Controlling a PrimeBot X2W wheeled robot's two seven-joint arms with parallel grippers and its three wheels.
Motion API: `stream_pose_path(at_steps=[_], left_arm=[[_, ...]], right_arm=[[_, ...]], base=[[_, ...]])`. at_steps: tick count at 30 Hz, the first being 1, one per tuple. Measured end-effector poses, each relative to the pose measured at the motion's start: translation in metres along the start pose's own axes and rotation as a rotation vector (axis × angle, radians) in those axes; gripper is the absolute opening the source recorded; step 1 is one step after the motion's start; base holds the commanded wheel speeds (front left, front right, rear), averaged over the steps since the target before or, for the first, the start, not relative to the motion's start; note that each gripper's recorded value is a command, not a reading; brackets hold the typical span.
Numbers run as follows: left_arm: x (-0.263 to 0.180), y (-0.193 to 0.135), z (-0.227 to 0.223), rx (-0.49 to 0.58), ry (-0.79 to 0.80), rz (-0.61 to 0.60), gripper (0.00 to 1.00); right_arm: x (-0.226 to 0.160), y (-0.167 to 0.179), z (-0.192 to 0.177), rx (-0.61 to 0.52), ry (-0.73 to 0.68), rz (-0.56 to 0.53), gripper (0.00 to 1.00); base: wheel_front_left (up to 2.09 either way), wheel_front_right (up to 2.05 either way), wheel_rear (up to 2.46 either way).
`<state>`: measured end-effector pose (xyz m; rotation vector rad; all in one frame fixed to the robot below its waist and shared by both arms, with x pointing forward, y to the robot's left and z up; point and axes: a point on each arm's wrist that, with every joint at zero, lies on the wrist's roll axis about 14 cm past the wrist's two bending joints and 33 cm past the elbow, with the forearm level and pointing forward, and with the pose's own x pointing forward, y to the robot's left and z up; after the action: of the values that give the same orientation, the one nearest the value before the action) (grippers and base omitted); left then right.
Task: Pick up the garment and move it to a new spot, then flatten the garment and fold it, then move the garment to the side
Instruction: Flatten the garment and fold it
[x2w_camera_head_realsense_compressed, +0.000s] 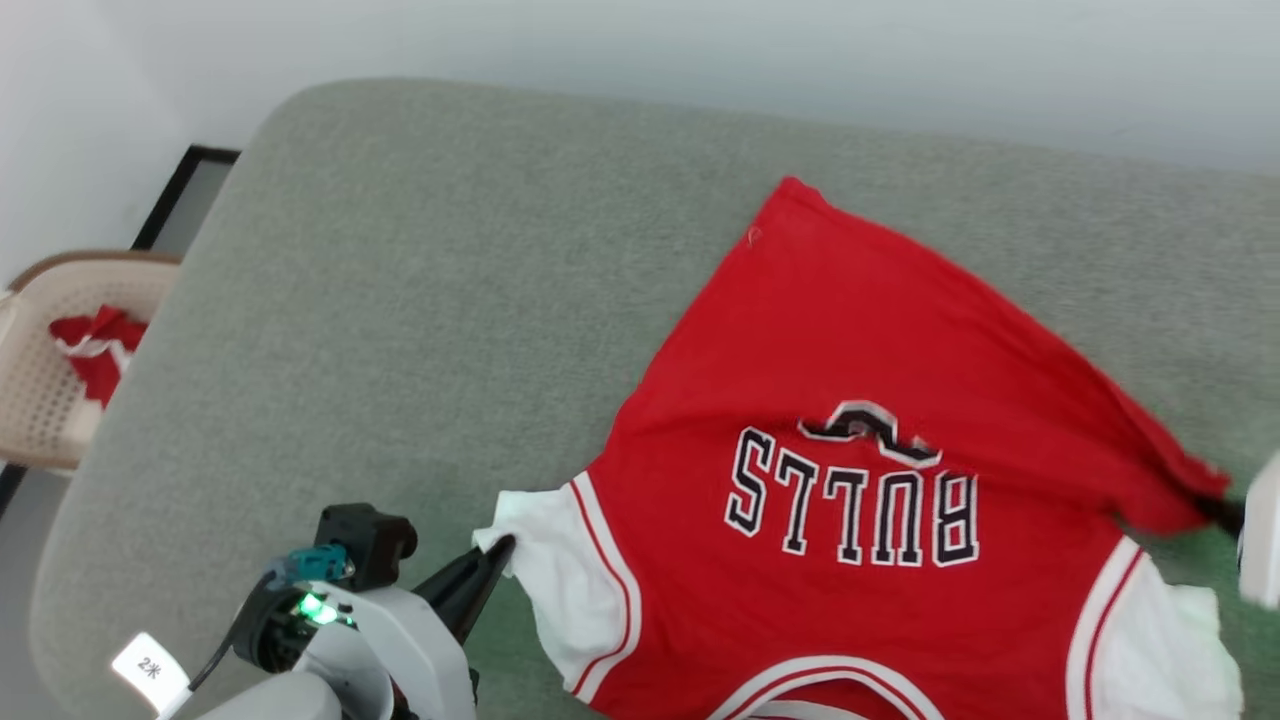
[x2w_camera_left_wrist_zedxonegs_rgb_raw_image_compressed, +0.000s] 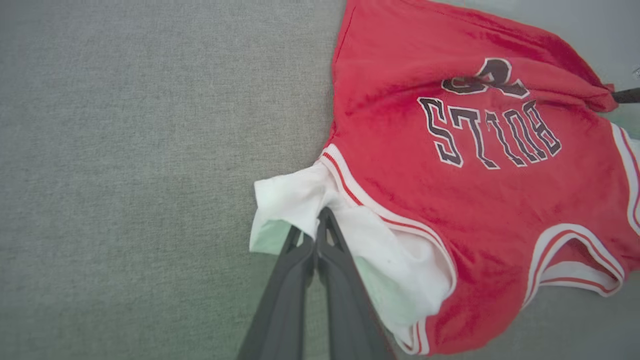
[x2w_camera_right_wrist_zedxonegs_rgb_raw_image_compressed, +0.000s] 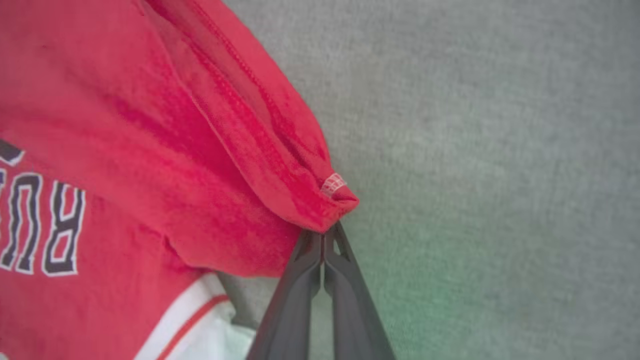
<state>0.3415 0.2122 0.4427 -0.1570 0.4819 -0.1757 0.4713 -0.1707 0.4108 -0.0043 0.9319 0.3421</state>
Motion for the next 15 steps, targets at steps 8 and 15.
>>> stream_pose_path(at_steps=[8,15], left_arm=[[0.003,-0.015,0.005,0.004,-0.013,-0.046,0.0],[0.006,-0.017,0.004,0.0,-0.006,-0.05,0.0]], right_arm=[[-0.022,-0.007,-0.064,0.134,0.04,-0.013,0.0],[-0.02,-0.007,-0.082,0.194,0.059,-0.018,0.0]], base=[[0.0,0.0,0.0],[0.0,0.0,0.0]])
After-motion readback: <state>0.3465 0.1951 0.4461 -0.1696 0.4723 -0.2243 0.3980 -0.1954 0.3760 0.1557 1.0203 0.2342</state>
